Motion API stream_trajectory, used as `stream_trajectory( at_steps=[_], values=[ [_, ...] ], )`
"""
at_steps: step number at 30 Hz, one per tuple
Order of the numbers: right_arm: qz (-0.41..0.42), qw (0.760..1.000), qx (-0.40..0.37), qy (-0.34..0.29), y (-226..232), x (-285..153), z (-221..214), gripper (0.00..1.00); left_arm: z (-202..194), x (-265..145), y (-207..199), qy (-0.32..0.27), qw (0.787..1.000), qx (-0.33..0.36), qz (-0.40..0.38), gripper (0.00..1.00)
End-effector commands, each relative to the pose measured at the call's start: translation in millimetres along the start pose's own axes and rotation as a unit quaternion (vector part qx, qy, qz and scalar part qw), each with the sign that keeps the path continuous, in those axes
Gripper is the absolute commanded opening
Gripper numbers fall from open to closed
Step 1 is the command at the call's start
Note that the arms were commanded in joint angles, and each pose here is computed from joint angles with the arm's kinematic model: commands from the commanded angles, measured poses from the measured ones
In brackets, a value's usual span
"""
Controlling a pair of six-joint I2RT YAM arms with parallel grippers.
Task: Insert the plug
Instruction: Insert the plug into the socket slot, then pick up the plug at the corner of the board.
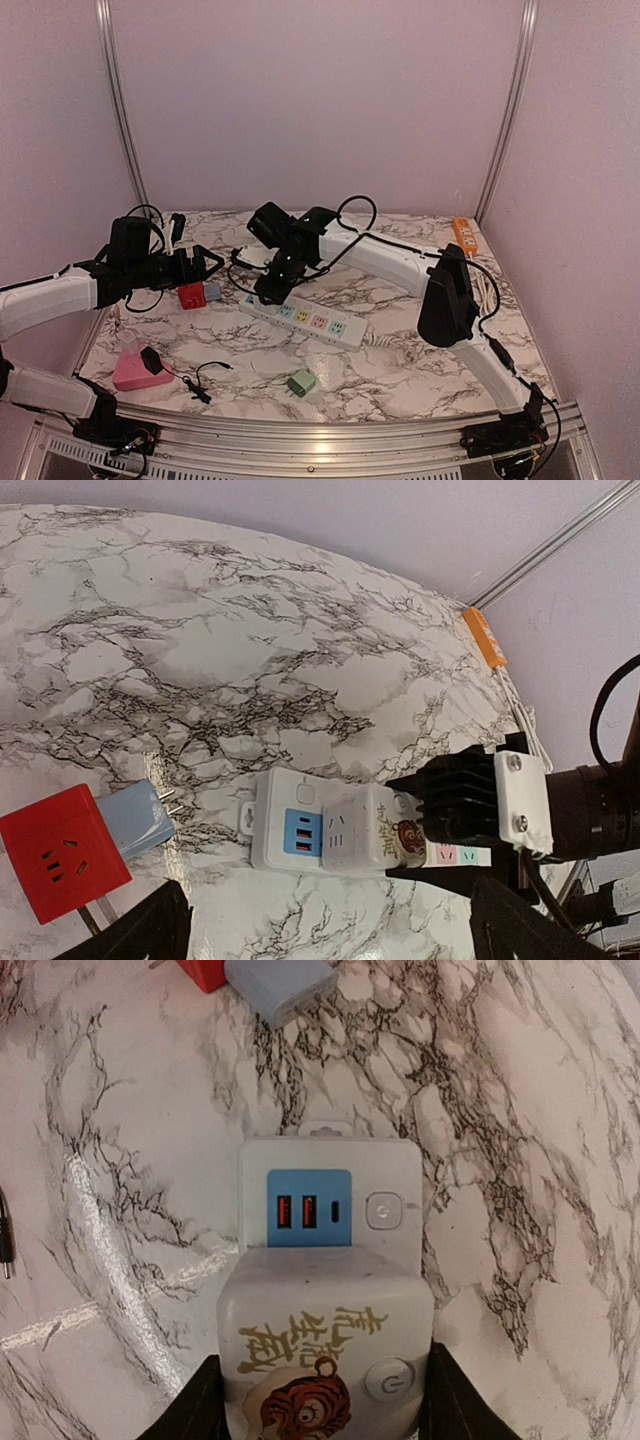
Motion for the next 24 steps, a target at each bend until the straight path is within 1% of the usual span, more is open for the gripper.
stream_trajectory(
  at_steps=[1,5,9,13,17,18,19,22,24],
  values=[
    [-0.037,0.997,0.052,0.038,-17,84,-31,0.34,1,1,1,-0.009,1.0,0.001,-0.003,0.99],
    [-0.044,0.998,0.042,0.031,-19,77,-27,0.52,1,0,1,-0.01,1.0,0.002,-0.002,0.99],
    [-0.037,0.998,0.038,0.023,-17,63,-24,0.67,1,1,2,-0.009,1.0,0.0,-0.001,0.99],
    [-0.029,0.999,0.046,0.0,-16,39,-16,0.75,0,2,2,-0.007,1.0,0.0,-0.001,0.99],
    [-0.028,0.998,0.053,-0.036,-16,5,-6,0.82,1,2,3,-0.008,1.0,0.001,0.003,0.99],
    [-0.029,0.997,0.054,-0.045,-16,-4,-4,0.88,1,2,3,-0.008,1.0,0.001,0.005,0.99],
    [-0.031,0.997,0.055,-0.053,-16,-12,-3,0.97,1,1,3,-0.007,1.0,0.002,0.007,0.99],
    [-0.06,0.994,0.059,-0.068,-20,-38,-4,0.99,1,2,5,-0.006,1.0,0.003,0.016,0.99],
    [-0.104,0.99,0.063,-0.076,-24,-54,-5,0.98,1,3,6,-0.003,1.0,0.003,0.023,0.99]
  ],
)
Point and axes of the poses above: each gripper's point midway between its finger pads, its own x axis out along the fingers, its own y axis along the line the jaws close on, z = x × y, the point moved 7 cm from there along -x, back along the fingers, and after that the axes turned 5 degrees about x, right-handed, at the moved point
